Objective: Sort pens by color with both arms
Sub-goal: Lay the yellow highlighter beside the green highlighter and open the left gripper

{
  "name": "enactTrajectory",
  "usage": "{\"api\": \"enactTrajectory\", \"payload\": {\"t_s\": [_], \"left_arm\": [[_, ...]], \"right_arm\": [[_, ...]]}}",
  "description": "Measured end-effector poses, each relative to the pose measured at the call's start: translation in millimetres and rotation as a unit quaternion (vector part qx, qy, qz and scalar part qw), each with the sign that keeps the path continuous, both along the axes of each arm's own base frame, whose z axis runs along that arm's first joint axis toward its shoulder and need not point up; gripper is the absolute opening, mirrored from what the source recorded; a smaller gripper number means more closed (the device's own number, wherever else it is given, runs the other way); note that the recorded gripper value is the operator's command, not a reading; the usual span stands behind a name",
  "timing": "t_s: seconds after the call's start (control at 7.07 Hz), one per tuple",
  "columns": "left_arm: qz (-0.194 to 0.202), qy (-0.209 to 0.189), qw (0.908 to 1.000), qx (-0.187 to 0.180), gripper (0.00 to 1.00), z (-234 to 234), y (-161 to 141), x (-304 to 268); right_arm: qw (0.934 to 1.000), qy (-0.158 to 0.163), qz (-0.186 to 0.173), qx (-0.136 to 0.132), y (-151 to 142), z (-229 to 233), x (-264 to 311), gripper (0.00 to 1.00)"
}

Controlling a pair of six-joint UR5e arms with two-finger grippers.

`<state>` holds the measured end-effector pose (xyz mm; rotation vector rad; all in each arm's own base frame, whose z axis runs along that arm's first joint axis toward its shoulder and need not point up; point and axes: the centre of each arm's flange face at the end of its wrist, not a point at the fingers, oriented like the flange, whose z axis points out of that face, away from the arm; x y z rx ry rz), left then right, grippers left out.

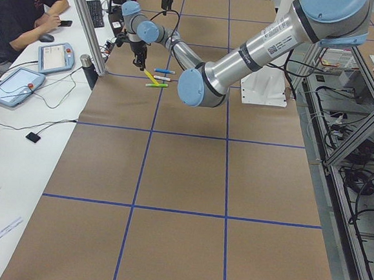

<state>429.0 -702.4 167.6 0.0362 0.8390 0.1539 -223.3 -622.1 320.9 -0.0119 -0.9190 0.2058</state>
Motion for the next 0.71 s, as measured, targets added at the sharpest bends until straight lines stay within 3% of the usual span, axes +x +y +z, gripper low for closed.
{"api": "enactTrajectory", "payload": {"t_s": [0.71], "left_arm": [[0.008,-0.013,0.9984,-0.054,0.13,11,33,73]], "right_arm": [[1.0,0.008,0.002,0.003,2,3,-2,0.99]]}}
